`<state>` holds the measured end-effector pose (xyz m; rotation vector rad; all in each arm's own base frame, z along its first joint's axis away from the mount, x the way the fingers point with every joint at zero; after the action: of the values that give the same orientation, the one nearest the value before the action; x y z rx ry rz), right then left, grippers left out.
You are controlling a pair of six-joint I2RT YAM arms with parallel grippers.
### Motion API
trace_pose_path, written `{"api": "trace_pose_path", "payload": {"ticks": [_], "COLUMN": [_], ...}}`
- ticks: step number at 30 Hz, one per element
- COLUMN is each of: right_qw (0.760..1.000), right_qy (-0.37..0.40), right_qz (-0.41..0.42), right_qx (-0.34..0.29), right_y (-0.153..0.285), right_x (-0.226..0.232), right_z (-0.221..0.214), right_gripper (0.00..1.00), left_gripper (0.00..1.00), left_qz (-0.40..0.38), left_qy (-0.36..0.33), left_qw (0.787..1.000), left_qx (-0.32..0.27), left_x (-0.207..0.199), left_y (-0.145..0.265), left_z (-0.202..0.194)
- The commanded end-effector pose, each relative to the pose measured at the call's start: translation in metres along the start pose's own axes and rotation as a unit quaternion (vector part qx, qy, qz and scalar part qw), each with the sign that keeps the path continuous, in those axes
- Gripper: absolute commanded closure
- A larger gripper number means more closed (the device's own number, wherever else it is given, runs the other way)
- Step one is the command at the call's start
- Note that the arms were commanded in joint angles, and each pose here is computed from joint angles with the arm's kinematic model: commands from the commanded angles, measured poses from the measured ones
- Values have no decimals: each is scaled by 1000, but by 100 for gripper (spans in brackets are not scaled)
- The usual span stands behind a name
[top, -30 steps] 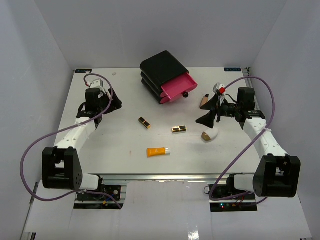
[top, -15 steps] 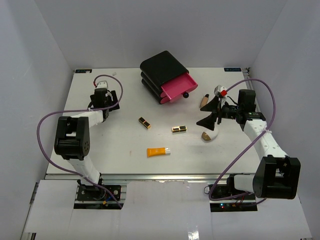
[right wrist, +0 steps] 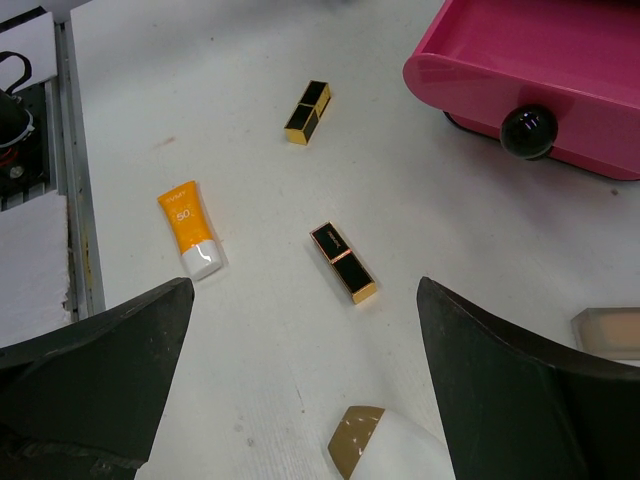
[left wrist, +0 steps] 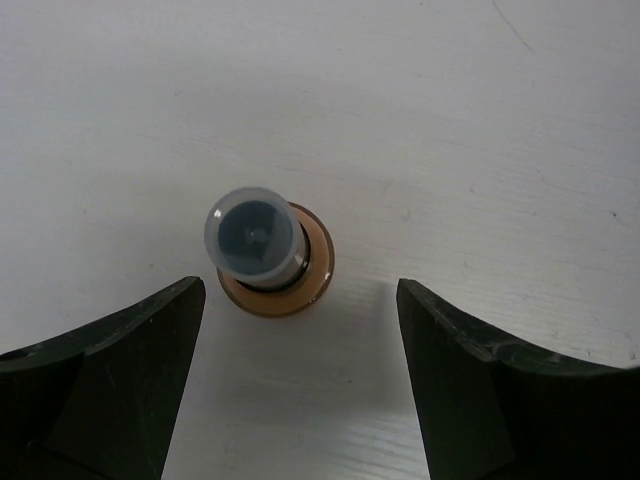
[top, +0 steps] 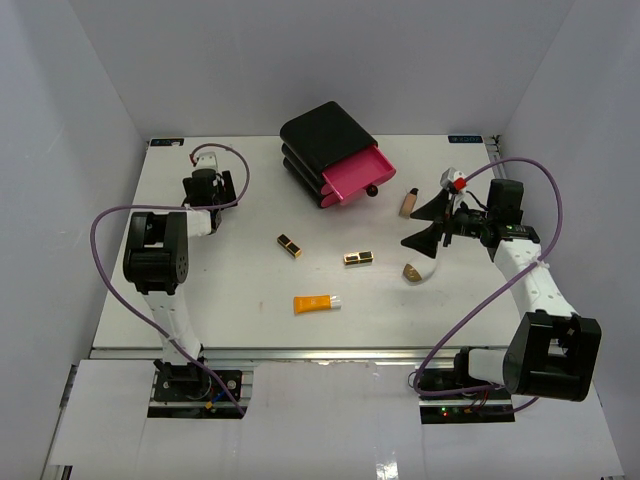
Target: Organize the makeup
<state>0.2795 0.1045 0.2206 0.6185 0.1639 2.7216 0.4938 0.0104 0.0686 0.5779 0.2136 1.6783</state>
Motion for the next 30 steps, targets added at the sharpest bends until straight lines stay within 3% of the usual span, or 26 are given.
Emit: {"api": "trace_pose_path", "payload": {"ticks": [1,13,20,23,27,30], "right_qw": [1000,1000,1000,1000,1000,1000], "right_qy": [23,5,2,0,-1,-2], "right_qz": [12,11,12,12,12,12], "right_qx": [-16,-20,-21,-22,-24,-25], "right_y": [5,9,9,10,11,12], "right_x": [3,-1,-1,-1,-1,-1], "right_z": [10,9,9,9,10,10], "right_gripper": [1,0,0,0,0,0], "left_gripper": [13,32,37,46,65,73], "left_qz": [21,17,17,11,-14,-41], "left_qy": [20,26,21,21,25,31], "left_qw": [999,999,999,1000,999,998], "left_qx": [-43,-24,-16,-16,-26,-34], "left_x": [11,6,7,6,2,-3], "left_y": [-10,-21,-15,-13,-6,5], "left_z": [35,24,18,18,30,39]}}
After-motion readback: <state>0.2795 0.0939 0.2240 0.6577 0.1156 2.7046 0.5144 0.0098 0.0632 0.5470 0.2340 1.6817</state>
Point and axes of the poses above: each gripper's point midway between its finger pads, its own y axis back along the fingers, its own x axis along the line the jaws close on, z = x × y, the point moved 4 cm from there along y, back along the fingers, and after that the axes turned 15 degrees about -y, right-handed, at the moved point
